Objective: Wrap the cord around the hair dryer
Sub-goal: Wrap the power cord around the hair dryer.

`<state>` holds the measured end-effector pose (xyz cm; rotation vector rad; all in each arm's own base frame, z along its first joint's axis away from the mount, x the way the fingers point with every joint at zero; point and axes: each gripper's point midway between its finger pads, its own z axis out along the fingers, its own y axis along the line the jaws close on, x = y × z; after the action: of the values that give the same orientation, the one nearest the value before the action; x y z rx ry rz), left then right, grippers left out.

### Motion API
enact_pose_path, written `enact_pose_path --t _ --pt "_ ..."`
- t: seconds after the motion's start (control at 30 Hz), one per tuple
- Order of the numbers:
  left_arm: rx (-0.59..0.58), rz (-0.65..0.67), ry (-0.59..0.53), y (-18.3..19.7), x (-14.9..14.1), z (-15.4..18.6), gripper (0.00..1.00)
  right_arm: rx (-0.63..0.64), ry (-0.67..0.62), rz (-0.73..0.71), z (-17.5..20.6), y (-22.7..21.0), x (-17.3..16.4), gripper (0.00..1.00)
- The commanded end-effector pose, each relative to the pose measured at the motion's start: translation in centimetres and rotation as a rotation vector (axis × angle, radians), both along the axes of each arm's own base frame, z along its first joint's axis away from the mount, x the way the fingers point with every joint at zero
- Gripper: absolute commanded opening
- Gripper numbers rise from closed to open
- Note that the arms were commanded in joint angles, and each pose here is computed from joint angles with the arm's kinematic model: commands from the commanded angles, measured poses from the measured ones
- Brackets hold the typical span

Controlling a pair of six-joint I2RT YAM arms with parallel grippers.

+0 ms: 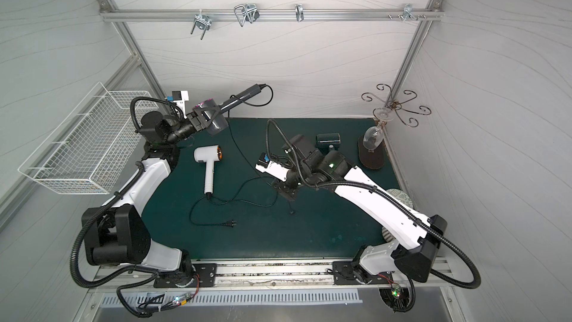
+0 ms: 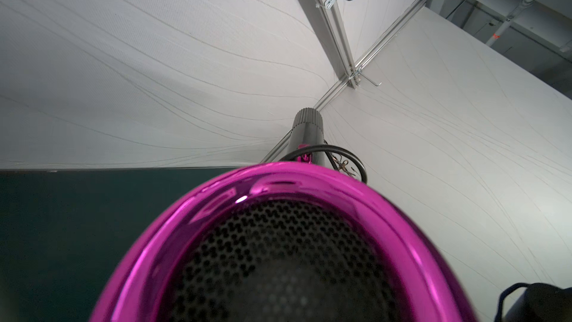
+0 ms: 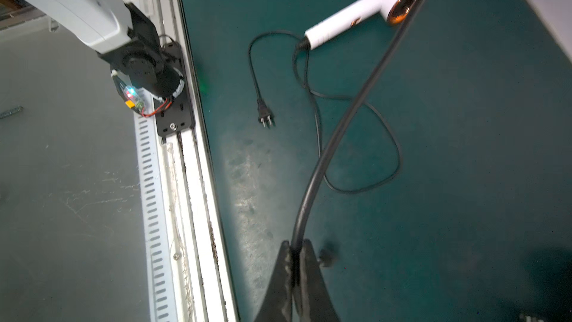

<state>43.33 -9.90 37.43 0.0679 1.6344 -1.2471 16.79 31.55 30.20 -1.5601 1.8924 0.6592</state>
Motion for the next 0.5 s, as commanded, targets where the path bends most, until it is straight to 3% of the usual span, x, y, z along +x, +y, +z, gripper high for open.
enact_pose_path --t 0.0,0.47 --pt "0.043 0.025 -0.092 0.3 -0.1 1.3 0.00 -0.014 -0.098 0.050 3.0 -1.3 -0.9 0.00" --pt "0.125 0.020 -0.026 -0.5 0.1 -2.7 0.00 0.062 -0.448 0.012 13.4 -1.8 1.8 0.00"
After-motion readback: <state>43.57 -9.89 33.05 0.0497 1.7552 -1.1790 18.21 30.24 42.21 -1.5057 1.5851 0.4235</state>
